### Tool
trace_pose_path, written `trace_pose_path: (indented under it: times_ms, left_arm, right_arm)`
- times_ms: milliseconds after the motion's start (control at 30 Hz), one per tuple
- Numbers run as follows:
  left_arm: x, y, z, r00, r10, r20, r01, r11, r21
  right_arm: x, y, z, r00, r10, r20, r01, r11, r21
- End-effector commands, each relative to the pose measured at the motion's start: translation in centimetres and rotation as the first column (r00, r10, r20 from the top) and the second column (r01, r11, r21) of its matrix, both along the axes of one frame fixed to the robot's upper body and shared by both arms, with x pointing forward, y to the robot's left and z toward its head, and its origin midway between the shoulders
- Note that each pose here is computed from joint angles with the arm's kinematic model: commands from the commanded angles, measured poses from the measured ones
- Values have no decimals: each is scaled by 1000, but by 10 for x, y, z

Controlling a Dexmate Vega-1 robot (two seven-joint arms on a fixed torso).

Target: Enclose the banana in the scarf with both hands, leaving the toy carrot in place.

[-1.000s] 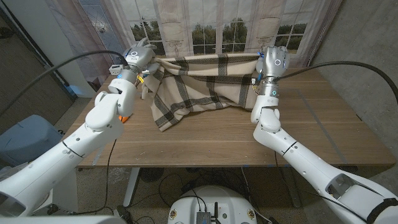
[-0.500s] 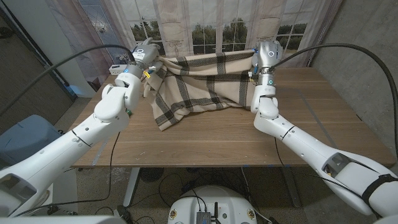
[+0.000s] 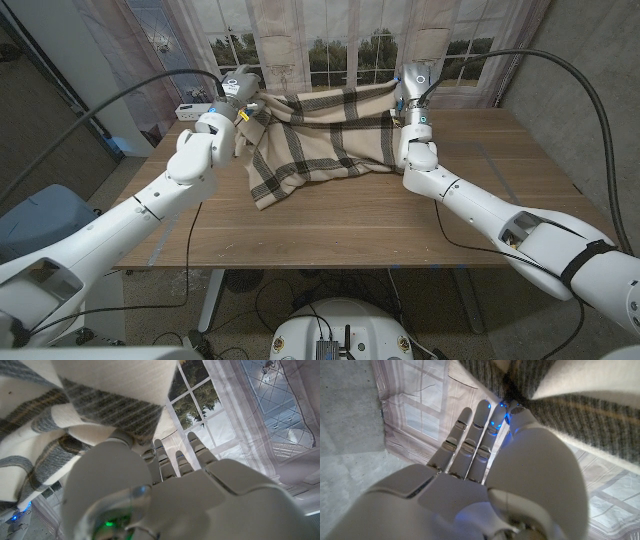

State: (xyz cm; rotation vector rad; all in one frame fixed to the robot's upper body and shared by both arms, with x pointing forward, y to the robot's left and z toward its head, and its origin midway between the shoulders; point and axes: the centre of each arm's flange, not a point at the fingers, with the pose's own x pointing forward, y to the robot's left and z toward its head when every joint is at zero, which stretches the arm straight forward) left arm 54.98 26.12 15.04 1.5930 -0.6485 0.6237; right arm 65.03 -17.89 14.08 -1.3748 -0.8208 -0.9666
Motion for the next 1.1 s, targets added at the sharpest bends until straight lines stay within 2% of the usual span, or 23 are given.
trace_pose_path:
  times_ms: [33,200,300,433,567,600,633,833,933,1000,1100]
  left_arm:
    - [29,3,-4,999,36,-36,-37,999,-11]
    - [43,5,-6,997,49,-55,-50,999,-17]
    - [50,6,-8,996,56,-65,-57,998,-17]
    - [61,5,-10,994,67,-83,-68,998,-10]
    - [72,4,-12,992,74,-100,-75,997,-7]
    - [75,4,-12,992,73,-107,-74,997,-7]
    - [78,4,-13,991,73,-112,-75,997,-9]
    - [94,3,-16,986,91,-141,-92,996,0]
    - [100,4,-17,983,100,-153,-101,995,1]
    - [103,5,-17,981,108,-162,-109,994,0]
    - [106,7,-18,978,125,-166,-127,992,0]
  right_arm:
    - [38,11,16,998,-15,-59,12,999,-53]
    - [56,19,21,995,-31,-97,23,996,-86]
    - [65,23,22,987,-25,-156,9,994,-107]
    - [76,28,23,960,-19,-279,-21,990,-139]
    - [87,32,22,912,-20,-409,-52,985,-165]
    - [86,33,21,916,-23,-400,-49,985,-167]
    - [86,34,20,912,-25,-409,-49,984,-170]
    - [98,39,19,806,-51,-590,-85,976,-201]
    - [101,39,20,765,-56,-641,-98,974,-202]
    - [101,38,20,748,-45,-662,-108,976,-189]
    - [102,38,20,734,-28,-679,-118,979,-167]
